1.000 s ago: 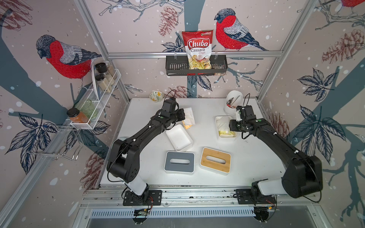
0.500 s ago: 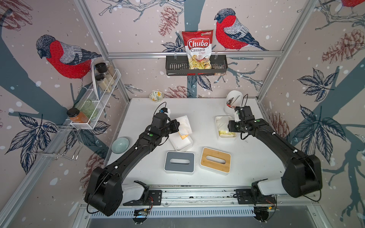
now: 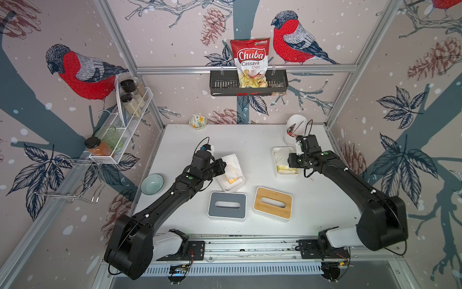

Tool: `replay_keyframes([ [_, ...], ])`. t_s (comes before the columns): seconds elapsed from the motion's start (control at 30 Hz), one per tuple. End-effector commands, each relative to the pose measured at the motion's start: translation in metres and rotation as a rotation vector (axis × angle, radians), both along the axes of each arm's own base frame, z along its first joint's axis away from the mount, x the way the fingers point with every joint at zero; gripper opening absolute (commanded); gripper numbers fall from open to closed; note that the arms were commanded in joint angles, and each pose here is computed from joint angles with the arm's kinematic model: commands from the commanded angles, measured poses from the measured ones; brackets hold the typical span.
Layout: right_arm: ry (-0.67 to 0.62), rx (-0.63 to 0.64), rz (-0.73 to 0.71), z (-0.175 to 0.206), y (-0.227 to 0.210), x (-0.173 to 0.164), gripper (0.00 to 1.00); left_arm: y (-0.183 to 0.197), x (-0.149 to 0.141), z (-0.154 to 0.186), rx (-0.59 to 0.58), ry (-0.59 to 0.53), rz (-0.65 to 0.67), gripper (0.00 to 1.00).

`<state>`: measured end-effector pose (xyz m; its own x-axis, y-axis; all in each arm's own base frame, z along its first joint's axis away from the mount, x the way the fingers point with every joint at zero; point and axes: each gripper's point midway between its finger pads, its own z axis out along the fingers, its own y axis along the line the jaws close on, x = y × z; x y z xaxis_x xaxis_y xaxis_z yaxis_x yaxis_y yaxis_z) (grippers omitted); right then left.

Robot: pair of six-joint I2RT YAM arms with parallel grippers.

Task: Put the tissue paper into the tissue box
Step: Place the paper towel in the tissue box.

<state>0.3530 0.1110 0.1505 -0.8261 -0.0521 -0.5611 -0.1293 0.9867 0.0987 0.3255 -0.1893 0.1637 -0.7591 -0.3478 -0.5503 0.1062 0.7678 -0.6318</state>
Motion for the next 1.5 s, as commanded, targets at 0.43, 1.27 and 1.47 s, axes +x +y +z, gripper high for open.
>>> replay_keyframes([
  [0.43, -0.014, -0.013, -0.003, 0.003, 0.002, -0.001, 0.54, -0.006, 0.028, -0.069, 0.033, 0.063, 0.013, 0.00],
  [1.27, 0.002, -0.009, 0.047, -0.001, 0.020, -0.004, 0.54, 0.002, 0.096, -0.091, 0.145, 0.111, 0.001, 0.29],
  [1.47, -0.024, -0.056, 0.174, 0.013, 0.065, -0.027, 0.77, 0.002, 0.094, -0.084, 0.149, 0.103, -0.007, 0.42],
])
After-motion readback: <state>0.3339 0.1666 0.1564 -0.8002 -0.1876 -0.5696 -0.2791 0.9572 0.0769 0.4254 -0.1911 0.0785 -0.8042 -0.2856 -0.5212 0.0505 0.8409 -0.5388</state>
